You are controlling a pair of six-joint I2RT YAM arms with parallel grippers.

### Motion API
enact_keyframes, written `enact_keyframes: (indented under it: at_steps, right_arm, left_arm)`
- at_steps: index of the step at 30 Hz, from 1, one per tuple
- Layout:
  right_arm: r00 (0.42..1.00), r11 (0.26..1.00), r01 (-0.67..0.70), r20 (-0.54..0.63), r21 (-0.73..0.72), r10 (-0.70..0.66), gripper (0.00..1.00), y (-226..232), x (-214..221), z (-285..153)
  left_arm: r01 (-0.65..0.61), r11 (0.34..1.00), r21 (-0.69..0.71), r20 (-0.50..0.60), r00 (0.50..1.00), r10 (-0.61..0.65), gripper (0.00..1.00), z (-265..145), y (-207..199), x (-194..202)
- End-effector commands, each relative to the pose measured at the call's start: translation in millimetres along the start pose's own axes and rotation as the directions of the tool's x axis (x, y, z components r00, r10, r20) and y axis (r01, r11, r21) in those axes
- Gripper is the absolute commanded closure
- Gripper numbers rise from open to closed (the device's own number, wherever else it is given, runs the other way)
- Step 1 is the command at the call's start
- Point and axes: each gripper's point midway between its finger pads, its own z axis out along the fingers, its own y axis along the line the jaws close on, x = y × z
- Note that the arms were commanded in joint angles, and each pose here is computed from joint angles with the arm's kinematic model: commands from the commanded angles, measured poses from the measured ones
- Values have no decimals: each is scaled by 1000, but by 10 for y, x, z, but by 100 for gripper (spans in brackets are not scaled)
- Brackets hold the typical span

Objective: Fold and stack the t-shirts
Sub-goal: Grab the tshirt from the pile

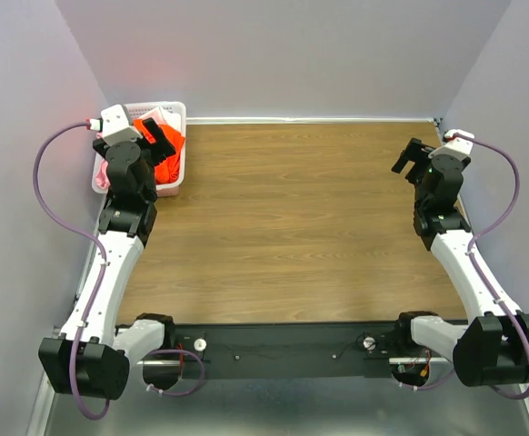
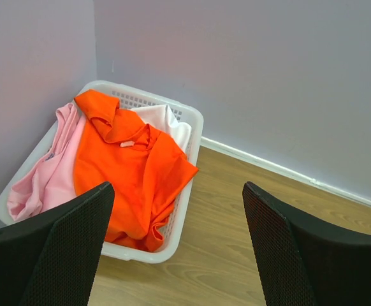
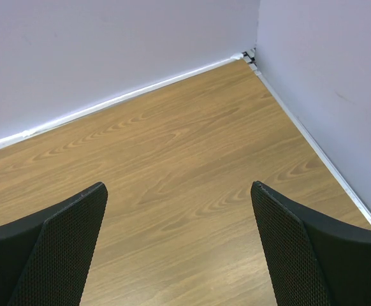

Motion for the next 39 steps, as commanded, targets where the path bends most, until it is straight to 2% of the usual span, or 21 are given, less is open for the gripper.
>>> enact_keyframes:
  at_steps: [1,5,6,12,19,22,26,28,29,33,34,39]
  right_arm:
    - [999,999,-39,28,37,38,0,-67,-159,-49]
    - [997,996,-71,24,62,69,0,-102,-129,-55]
    - [997,995,-74,24,62,72,0,-101,-125,-54]
    - [997,995,-76,14,60,75,0,-90,-96,-37]
    - [994,993,-104,-19,49,105,0,-48,34,6]
    - [991,991,-123,-53,53,126,0,-10,143,106]
    - [986,988,-144,-79,59,148,0,66,191,281]
    - [984,988,-149,-88,49,153,0,125,185,368]
    - [983,987,-155,-93,43,158,0,148,193,391]
    - [981,988,-152,-113,39,156,0,205,239,518]
    - [981,987,-154,-108,44,158,0,211,212,553]
    - [981,989,-148,-124,-2,147,0,338,185,666]
  left_arm:
    - [-3,1000,-23,9,1000,3,10,-70,55,-103]
    - [-24,998,-58,8,1000,25,9,-95,132,-112]
    - [-36,998,-60,-8,999,36,6,-95,139,-73]
    - [-53,998,-20,-22,998,52,1,-88,71,-56]
    - [-67,997,28,-123,990,70,2,29,-47,136]
    - [-31,998,60,-143,989,40,2,20,-144,110]
    - [-13,1000,12,-171,985,15,2,61,-94,140]
    - [-42,997,-71,-236,971,24,2,159,62,305]
    - [-42,995,-93,-239,971,18,2,215,85,237]
    - [-114,973,-203,-374,927,31,2,474,363,533]
    - [-160,961,-228,-444,895,44,2,547,474,768]
    - [-234,929,-288,-571,821,30,2,683,813,1139]
